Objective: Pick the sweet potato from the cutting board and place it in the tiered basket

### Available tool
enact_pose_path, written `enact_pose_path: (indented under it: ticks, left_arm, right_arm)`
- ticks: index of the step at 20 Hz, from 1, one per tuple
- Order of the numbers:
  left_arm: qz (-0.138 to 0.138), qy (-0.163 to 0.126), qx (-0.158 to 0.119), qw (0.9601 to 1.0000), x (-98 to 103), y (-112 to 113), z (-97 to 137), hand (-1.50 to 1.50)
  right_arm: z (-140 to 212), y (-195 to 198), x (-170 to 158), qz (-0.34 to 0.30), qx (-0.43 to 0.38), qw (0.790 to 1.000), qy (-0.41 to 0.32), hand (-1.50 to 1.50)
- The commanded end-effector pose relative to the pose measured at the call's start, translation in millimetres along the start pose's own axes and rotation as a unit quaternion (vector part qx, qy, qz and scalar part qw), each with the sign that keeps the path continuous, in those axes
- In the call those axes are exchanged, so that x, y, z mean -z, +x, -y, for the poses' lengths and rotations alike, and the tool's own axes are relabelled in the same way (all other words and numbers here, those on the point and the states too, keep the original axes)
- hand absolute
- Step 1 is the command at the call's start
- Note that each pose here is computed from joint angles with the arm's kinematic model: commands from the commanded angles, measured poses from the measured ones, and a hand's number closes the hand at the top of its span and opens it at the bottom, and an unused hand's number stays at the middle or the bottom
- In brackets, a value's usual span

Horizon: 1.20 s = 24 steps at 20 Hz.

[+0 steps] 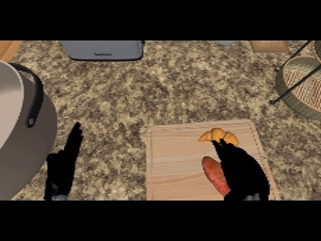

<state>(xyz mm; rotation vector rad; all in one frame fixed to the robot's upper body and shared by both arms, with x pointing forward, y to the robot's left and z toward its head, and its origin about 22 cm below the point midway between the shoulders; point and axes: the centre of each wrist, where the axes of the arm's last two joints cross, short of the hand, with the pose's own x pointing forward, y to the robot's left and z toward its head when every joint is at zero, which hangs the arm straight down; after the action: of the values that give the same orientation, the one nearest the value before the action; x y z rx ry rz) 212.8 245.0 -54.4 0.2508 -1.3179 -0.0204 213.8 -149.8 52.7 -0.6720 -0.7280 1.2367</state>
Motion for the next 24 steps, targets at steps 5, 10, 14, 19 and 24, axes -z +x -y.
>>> enact_pose_path:
  ticks: [5, 10, 14, 19, 24]
  left_arm:
    - [-0.002, 0.008, -0.004, 1.0000, 1, -10, 18, 0.00]
    - [-0.002, -0.002, -0.006, 1.0000, -7, 1, -8, 0.00]
    - [-0.014, 0.000, 0.002, 0.9999, 2, -8, -11, 0.00]
    - [-0.010, -0.001, 0.003, 0.9999, -4, -5, 0, 0.00]
    - [-0.005, 0.004, 0.003, 1.0000, -8, 1, -4, 0.00]
  right_arm:
    - [-14, -16, 10, -0.039, -0.002, 0.999, 0.032, -1.50]
    - [-20, 3, 30, -0.033, -0.002, 0.999, 0.026, 1.50]
    - [-40, -12, 24, -0.020, -0.021, 0.999, 0.028, 1.50]
    - [-34, -4, 42, 0.025, -0.044, 0.999, -0.005, 1.50]
    - [11, -103, 30, 0.011, -0.051, 0.996, -0.071, 1.50]
